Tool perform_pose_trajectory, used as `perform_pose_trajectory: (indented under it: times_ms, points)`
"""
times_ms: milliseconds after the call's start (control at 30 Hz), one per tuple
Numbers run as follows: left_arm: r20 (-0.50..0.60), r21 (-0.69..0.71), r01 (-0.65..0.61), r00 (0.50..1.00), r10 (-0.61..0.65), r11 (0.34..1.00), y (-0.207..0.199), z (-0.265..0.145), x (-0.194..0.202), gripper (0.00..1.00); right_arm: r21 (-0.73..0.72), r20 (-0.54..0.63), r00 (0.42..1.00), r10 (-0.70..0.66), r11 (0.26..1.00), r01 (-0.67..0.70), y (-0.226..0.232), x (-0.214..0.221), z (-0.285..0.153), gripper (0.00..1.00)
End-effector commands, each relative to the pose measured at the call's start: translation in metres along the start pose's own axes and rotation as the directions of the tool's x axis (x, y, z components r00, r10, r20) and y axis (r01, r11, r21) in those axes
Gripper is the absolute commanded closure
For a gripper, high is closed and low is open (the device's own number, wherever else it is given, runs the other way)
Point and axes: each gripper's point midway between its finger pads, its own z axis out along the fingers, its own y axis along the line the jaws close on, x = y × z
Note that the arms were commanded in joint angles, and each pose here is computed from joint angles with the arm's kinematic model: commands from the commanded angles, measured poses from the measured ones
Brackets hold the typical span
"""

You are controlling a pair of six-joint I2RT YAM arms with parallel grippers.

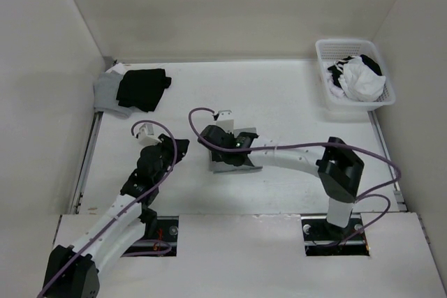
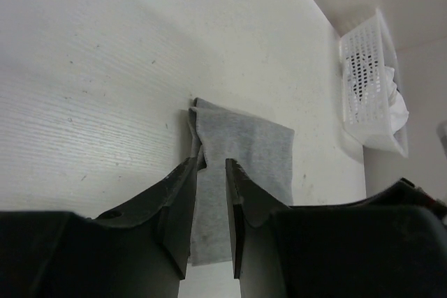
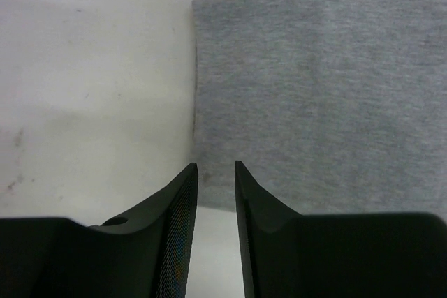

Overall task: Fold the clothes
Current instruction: Fold the tank top

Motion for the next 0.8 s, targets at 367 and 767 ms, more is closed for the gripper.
perform_pose_trajectory:
  times_ms: [367,767]
  points:
    - [-0.195,0.179,-0.063,0.976,0.098,0.982,-0.077,0.023,0.073,0.78,-0.378,0.118,0.942,0.313,0.892,-0.249,-0.060,-0.033,-0.043,0.98]
    - [-0.351,0.047,-0.097,0.930,0.107,0.994,-0.017,0.023,0.137,0.82,-0.335,-0.023,0.896,0.444,0.841,-0.425,-0.106,0.038,-0.007,0.97]
